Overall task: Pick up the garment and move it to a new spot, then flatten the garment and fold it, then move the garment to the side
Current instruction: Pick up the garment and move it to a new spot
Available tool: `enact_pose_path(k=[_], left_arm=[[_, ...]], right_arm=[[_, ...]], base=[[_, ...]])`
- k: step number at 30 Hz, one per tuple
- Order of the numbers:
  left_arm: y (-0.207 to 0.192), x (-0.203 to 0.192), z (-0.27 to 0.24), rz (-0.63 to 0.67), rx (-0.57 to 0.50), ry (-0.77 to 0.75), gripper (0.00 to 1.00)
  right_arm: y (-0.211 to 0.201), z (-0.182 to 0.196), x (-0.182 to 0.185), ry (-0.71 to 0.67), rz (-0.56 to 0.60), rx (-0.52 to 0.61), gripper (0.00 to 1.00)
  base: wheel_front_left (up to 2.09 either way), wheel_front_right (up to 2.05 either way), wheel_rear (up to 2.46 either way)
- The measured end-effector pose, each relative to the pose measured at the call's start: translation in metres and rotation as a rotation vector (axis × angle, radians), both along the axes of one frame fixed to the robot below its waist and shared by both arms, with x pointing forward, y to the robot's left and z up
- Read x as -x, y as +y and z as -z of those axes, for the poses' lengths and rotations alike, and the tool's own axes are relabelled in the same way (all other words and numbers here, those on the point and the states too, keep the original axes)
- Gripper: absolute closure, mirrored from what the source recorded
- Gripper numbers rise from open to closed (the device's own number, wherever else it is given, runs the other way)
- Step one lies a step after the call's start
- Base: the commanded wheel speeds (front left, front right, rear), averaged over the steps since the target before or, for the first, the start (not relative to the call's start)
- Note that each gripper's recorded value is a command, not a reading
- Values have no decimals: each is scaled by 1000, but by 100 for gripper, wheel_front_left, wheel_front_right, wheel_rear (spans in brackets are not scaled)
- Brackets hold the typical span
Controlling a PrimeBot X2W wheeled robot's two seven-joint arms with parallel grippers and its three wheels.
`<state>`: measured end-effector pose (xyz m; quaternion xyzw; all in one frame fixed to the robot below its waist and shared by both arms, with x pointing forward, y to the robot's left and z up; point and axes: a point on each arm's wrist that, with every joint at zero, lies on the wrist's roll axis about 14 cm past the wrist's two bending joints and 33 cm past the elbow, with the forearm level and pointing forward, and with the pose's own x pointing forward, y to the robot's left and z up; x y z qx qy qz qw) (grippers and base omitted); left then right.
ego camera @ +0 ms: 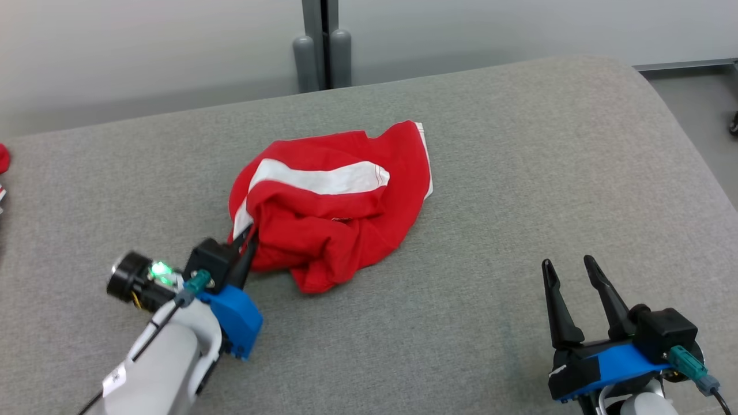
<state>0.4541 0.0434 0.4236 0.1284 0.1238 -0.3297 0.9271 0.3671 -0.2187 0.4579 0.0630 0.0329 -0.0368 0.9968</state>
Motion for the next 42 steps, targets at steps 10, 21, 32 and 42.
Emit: enact_pose_path(k=[10, 21, 32, 42], left_arm=[[22, 40, 51, -98, -3, 138, 100], [29, 32, 26, -182, 80, 65, 0], [44, 32, -40, -323, 249, -90, 0], [69, 70, -45, -516, 388, -88, 0]], right_arm=[[15, 1, -13, -3, -48, 0, 0], [28, -6, -18, -25, -90, 0, 0], [43, -23, -11, -73, -134, 9, 0], [66, -34, -10, -106, -204, 10, 0]], base=[[0, 0, 0], [0, 0, 0], [0, 0, 0], [0, 0, 0]])
